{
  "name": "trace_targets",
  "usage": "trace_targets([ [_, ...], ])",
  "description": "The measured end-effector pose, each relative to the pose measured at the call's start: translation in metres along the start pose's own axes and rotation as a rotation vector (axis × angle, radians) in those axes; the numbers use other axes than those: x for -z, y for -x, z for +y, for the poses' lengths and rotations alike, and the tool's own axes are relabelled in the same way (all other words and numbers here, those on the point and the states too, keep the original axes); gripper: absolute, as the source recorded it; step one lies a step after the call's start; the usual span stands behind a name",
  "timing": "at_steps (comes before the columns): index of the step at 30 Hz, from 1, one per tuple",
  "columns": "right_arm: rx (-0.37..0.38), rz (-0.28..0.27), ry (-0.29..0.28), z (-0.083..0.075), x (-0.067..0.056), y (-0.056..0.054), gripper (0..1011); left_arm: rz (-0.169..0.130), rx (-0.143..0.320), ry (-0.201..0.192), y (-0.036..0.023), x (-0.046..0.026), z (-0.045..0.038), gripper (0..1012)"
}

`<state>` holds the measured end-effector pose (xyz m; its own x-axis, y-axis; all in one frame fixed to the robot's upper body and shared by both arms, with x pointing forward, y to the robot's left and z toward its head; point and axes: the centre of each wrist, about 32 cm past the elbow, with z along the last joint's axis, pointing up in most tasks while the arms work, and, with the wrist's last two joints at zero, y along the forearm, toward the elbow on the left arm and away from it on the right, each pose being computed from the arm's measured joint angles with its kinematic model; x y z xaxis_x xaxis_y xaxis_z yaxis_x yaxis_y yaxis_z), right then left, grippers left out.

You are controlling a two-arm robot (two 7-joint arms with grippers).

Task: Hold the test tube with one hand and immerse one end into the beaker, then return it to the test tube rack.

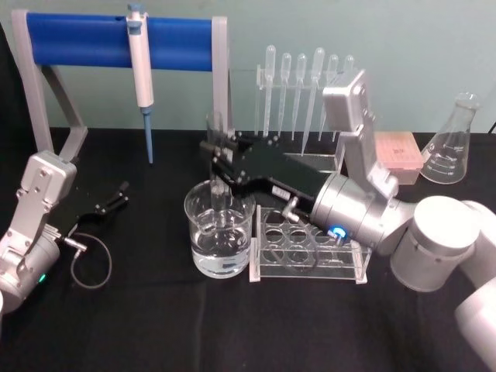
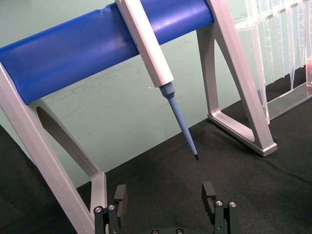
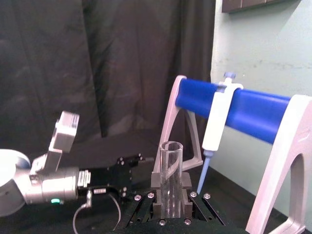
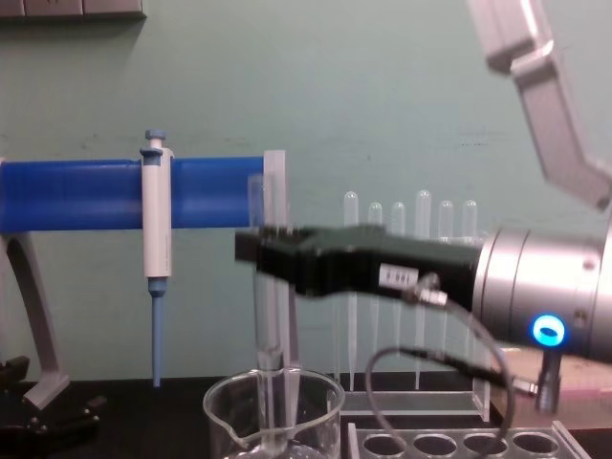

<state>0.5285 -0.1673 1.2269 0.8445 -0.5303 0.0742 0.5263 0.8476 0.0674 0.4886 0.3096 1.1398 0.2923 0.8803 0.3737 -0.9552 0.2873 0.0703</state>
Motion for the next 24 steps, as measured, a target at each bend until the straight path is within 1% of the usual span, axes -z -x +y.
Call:
trace_targets([
  [1,-0.001,-0.003,0.0,0.0,0.002,0.001,226,0.0,0.0,0.0,0.0,0.0,0.0,1000],
  [2,-0.001,-0.008,0.002,0.0,0.008,0.002,226,0.0,0.0,0.0,0.0,0.0,0.0,1000],
  [5,0.0,-0.012,0.001,0.0,0.016,0.004,226,0.0,0.0,0.0,0.0,0.0,0.0,1000],
  [6,0.001,-0.011,0.001,-0.001,0.021,0.005,226,0.0,0.0,0.0,0.0,0.0,0.0,1000],
  [9,0.004,-0.007,0.002,-0.002,0.027,0.007,226,0.0,0.0,0.0,0.0,0.0,0.0,1000],
  [10,0.007,-0.003,0.005,-0.002,0.031,0.008,226,0.0,0.0,0.0,0.0,0.0,0.0,1000],
  [12,0.011,0.001,0.009,-0.003,0.035,0.009,226,0.0,0.0,0.0,0.0,0.0,0.0,1000],
  [13,0.014,0.006,0.013,-0.004,0.038,0.01,226,0.0,0.0,0.0,0.0,0.0,0.0,1000],
  [20,0.024,0.02,0.024,-0.009,0.05,0.013,226,0.0,0.0,0.0,0.0,0.0,0.0,1000],
  [24,0.026,0.02,0.024,-0.009,0.053,0.013,226,0.0,0.0,0.0,0.0,0.0,0.0,1000],
])
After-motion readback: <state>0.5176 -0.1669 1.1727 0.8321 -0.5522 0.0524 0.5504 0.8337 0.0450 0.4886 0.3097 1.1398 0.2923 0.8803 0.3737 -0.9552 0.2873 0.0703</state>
